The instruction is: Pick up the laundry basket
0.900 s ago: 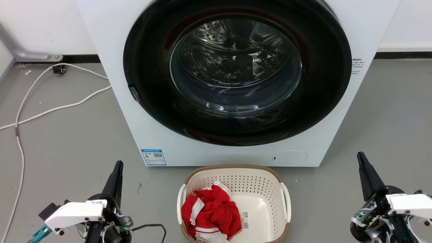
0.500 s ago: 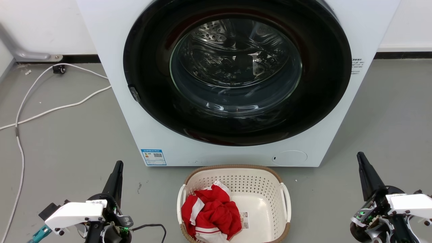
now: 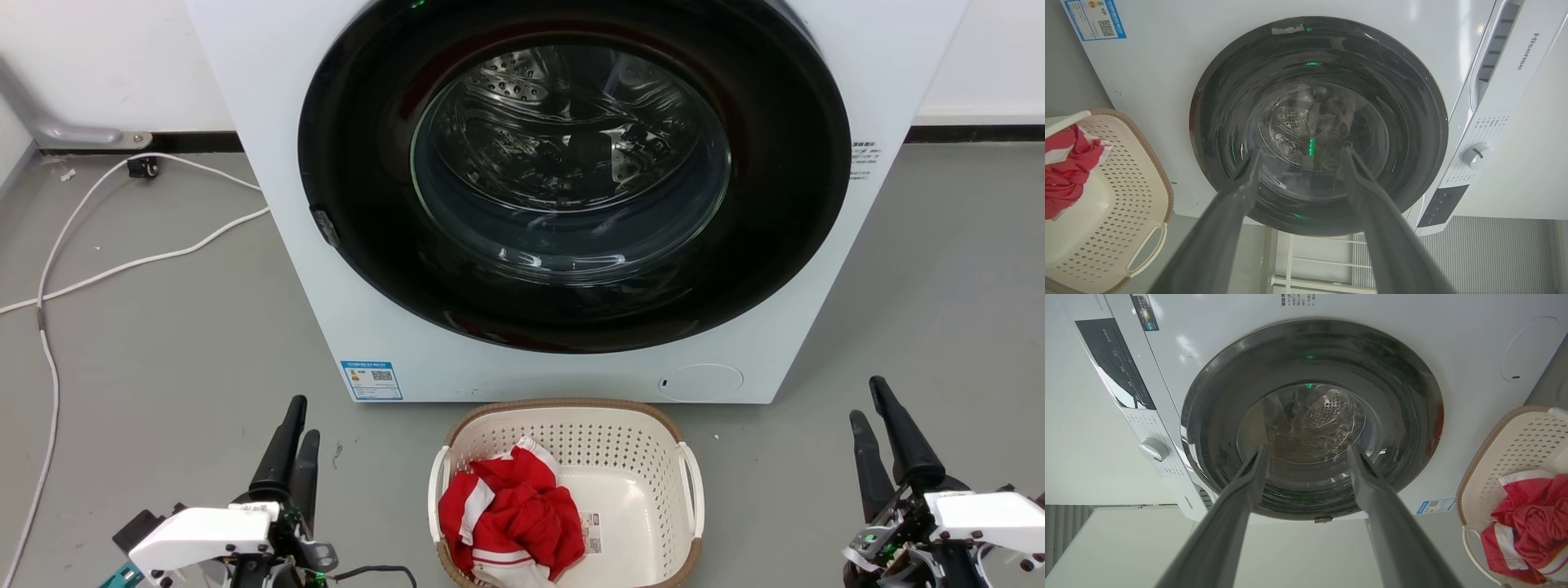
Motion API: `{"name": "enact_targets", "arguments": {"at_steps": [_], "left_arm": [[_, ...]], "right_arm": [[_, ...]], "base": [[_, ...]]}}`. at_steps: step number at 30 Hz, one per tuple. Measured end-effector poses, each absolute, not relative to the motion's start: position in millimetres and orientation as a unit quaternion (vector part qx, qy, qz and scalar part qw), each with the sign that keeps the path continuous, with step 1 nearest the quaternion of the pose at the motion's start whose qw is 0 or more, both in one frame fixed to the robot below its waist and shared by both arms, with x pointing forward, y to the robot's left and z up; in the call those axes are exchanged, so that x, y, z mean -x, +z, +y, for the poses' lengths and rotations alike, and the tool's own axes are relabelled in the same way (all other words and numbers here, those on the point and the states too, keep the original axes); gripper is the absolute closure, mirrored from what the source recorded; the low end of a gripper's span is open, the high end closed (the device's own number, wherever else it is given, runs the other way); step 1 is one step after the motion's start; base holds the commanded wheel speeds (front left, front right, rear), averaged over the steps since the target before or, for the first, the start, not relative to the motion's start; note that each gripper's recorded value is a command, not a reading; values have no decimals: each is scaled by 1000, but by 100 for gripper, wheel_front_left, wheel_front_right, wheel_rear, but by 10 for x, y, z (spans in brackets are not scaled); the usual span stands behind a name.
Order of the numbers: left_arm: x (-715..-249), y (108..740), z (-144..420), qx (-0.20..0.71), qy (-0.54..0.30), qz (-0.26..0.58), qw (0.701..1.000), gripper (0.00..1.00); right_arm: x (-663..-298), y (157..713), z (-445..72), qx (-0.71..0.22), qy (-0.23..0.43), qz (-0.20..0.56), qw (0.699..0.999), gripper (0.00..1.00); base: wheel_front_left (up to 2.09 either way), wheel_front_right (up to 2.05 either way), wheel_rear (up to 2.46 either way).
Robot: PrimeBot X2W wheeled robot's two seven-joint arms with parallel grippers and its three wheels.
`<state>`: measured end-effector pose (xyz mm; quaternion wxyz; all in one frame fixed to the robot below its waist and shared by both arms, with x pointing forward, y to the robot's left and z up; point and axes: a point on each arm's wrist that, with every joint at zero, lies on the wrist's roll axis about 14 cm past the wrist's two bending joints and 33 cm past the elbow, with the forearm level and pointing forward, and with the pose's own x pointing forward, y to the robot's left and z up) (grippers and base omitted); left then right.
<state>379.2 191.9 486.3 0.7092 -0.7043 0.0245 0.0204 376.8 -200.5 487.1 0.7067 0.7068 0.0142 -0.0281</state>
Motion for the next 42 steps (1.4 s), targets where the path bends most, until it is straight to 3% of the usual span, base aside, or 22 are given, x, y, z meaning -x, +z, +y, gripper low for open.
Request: {"name": "enact_targets", "arguments": {"at_steps": [7, 17, 26, 42], "left_arm": [[-3810, 4931, 1843, 692, 10, 20, 721, 0], [-3854, 5121, 1762, 636, -14, 2, 772, 0], [-3885, 5239, 1678, 550, -33, -11, 834, 0], [-3889, 5296, 1663, 413, -39, -28, 910, 0]], "right_arm": [[-3775, 4949, -2008, -697, -25, 0, 717, 0], [-3759, 5028, -2025, -642, -24, -14, 767, 0], [-3771, 5150, -2019, -524, -14, -26, 851, 0], [-3746, 5242, -1959, -355, 2, -32, 934, 0]], "base": [[0, 0, 0], [0, 0, 0], [0, 0, 0], [0, 0, 0]]}}
